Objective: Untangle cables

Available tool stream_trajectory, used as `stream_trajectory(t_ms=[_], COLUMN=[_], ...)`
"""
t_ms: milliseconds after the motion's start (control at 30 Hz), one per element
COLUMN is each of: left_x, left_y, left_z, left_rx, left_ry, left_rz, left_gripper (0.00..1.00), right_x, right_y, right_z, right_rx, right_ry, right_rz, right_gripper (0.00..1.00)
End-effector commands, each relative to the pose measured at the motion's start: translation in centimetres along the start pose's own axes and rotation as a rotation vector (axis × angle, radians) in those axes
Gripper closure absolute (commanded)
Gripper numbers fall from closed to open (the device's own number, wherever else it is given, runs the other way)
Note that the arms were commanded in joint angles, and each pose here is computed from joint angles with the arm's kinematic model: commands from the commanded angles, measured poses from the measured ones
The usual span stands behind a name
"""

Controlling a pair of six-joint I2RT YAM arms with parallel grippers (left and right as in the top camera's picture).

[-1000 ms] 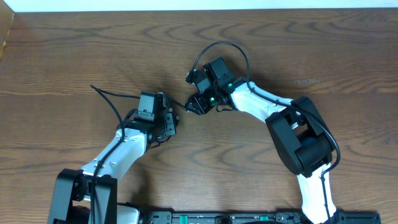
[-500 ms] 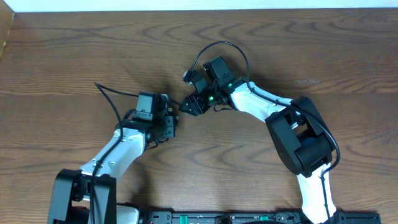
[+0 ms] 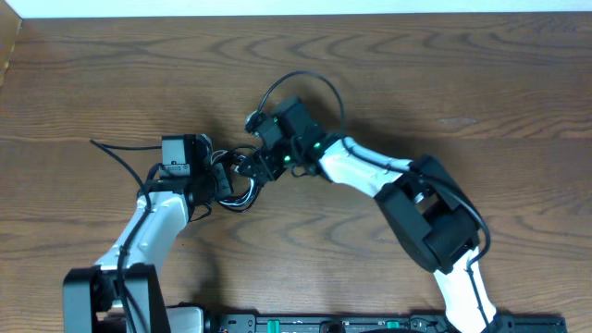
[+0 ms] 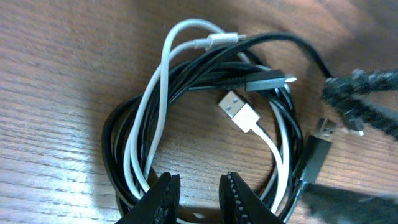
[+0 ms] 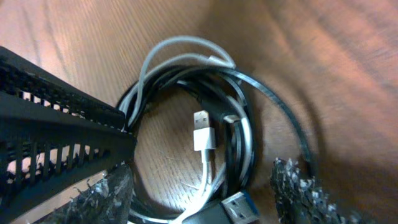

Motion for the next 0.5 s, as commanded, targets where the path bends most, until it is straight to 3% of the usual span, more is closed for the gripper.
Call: stream_trajectory(t_ms=[0, 67, 133, 467], left_x=[0.7, 0.9, 1.1, 1.4], left_y=[-0.3, -0.2, -0.2, -0.5], left_z=[0.1, 0.1, 0.2, 1.2], left_rx=[-0.020, -0.021, -0.022, -0.078], left_ry=[0.001, -0.001, -0.002, -0.070], left_rz=[0.015, 0.019, 0.023, -0.005], left_gripper=[0.73, 0.73, 0.73, 0.74], right_x=[0.9, 0.9, 0.8, -0.1], right_y=[0.5, 0.7, 1.2, 3.1], right_z=[-1.1, -1.1, -1.2, -0.8], right_rx=[0.009, 0.014, 0.027, 0.123], right_ry=[0.083, 0.084, 0.086, 0.028], right_rz=[0.014, 0.022, 0.043, 0.137], right_gripper=[0.42, 0.67, 0.78, 0.77])
Point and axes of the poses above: each gripper's point midway between its finger pads, its own x axis out along the fingers, its own z axis along the line the jaws close on, y = z × x, the point moved 3 cm from there along -x, back along the fingers, and after that the axes turned 5 degrees about -x, right-handed, at the moved point
